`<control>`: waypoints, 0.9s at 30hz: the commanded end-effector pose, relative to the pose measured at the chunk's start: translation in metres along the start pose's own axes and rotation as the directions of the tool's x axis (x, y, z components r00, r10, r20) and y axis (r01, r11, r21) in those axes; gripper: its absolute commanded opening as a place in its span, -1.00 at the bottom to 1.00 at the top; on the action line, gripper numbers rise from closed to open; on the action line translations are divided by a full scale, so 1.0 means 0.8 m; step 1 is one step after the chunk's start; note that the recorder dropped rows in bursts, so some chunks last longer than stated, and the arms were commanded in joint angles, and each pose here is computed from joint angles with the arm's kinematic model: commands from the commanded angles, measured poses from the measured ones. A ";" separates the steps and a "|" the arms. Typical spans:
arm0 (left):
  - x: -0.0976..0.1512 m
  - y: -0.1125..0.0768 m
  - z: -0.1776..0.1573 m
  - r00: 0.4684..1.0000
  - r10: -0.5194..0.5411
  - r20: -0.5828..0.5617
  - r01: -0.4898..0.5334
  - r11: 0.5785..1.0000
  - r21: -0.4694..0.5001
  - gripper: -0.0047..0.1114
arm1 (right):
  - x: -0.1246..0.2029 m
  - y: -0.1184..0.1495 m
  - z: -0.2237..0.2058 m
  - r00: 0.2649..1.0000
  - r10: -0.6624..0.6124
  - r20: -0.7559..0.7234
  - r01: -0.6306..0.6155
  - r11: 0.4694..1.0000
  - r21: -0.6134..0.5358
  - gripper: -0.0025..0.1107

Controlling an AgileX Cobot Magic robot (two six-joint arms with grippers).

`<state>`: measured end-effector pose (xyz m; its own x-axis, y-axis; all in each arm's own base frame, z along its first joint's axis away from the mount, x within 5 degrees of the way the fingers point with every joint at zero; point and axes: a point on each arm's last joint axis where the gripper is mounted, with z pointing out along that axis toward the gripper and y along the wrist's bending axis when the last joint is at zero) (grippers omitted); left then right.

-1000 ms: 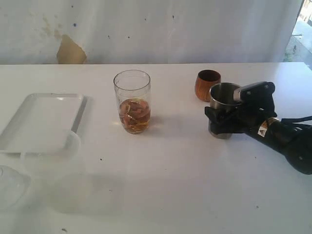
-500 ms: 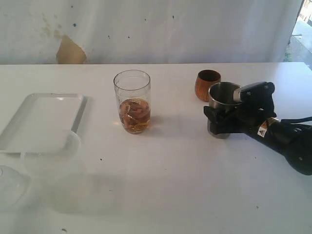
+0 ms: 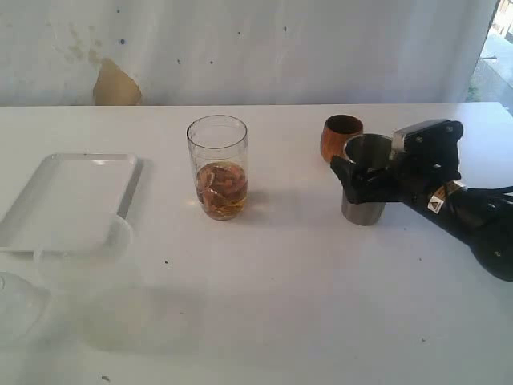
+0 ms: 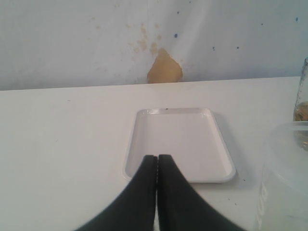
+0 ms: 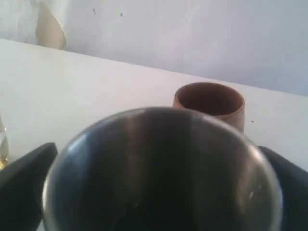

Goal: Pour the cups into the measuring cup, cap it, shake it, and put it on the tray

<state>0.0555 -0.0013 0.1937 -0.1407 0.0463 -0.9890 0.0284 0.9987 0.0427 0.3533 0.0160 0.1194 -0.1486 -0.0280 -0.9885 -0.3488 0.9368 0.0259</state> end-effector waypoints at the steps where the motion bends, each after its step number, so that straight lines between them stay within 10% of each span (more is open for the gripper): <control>1: 0.002 0.000 0.000 1.000 0.000 -0.003 0.000 1.000 0.002 -0.90 | -0.030 -0.001 -0.006 0.998 -0.030 0.057 0.029 0.999 0.016 0.90; 20: 0.002 0.000 0.000 1.000 0.000 -0.003 0.000 1.000 0.002 -0.90 | -0.149 0.016 -0.049 0.966 0.042 0.256 -0.038 0.999 -0.022 0.85; 27: 0.002 0.000 0.000 1.000 0.000 -0.003 0.000 1.000 0.002 -0.90 | -0.211 0.033 -0.095 0.959 -0.003 0.285 0.005 1.000 -0.007 -0.11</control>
<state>0.0555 -0.0013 0.1937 -0.1407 0.0463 -0.9890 0.0284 0.9987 0.0427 0.3125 0.0182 0.2802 0.1280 0.0979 -0.9869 -0.3572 0.9329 0.0463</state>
